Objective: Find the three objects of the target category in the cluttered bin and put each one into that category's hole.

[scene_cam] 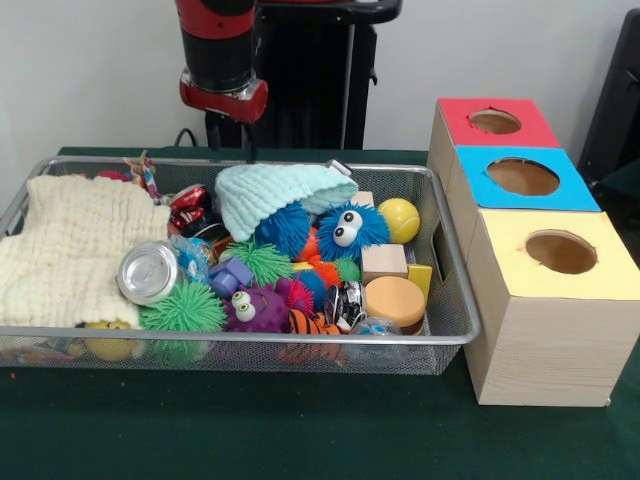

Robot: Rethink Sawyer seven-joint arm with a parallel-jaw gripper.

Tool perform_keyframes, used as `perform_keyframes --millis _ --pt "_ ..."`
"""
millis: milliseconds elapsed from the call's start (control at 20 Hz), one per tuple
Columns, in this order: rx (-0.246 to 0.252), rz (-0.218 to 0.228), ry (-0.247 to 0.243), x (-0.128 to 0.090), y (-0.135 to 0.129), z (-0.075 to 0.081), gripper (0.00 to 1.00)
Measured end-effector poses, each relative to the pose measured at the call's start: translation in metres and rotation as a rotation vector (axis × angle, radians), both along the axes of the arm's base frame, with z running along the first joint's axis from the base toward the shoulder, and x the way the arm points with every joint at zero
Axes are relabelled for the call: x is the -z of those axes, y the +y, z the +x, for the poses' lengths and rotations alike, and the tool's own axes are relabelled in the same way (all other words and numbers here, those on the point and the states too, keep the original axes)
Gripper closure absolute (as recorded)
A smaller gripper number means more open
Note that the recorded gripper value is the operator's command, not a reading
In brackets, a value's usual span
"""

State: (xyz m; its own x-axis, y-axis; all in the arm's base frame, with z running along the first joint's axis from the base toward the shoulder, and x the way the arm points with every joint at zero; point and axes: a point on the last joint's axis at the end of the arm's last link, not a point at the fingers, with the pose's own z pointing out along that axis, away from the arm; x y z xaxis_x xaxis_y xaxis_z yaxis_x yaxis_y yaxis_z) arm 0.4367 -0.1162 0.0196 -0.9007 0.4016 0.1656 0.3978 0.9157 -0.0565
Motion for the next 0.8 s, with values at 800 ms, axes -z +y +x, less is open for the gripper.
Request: perform_keyframes --millis 800 --pt "0.004 -0.067 -0.113 -0.054 -0.025 0.044 0.0"
